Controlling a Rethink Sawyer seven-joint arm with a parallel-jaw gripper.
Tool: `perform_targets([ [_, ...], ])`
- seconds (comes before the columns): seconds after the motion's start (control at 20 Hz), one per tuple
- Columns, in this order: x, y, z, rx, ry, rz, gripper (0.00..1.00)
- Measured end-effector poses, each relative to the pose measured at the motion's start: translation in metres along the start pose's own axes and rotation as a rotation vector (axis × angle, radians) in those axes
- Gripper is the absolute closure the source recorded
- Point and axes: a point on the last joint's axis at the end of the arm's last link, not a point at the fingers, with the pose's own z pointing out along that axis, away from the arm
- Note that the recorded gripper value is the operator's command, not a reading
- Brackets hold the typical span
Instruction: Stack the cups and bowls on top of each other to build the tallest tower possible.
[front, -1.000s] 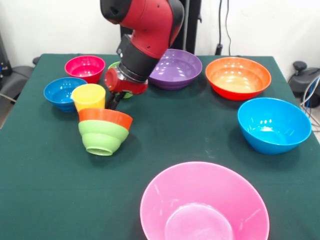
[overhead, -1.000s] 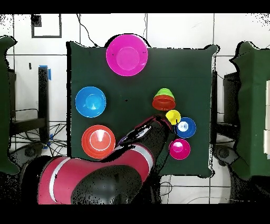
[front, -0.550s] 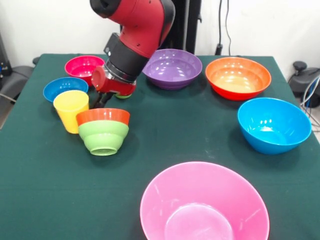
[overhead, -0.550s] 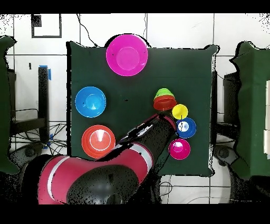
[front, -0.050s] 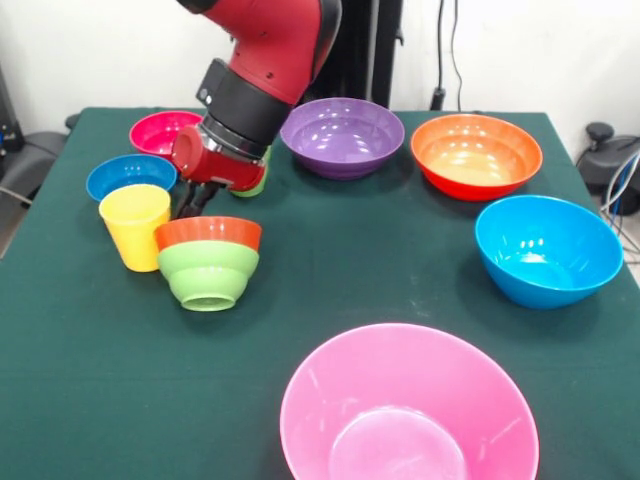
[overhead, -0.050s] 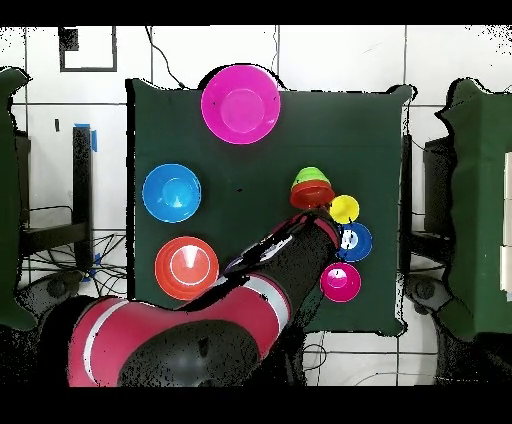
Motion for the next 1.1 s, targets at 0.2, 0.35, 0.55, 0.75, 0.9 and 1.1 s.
perform_targets([
  [0.2,-0.008,-0.015,-0.005,0.007,-0.033,0.038,1.00],
  [0.35,-0.009,-0.027,-0.006,0.004,-0.046,0.087,1.00],
  [0.55,-0.007,-0.038,-0.007,0.008,-0.051,0.133,1.00],
  [0.75,-0.012,-0.041,-0.009,0.010,-0.081,0.188,1.00],
  [0.9,-0.017,-0.040,-0.010,0.009,-0.106,0.215,1.00],
  [1.1,-0.020,-0.035,-0.011,0.001,-0.116,0.239,1.00],
])
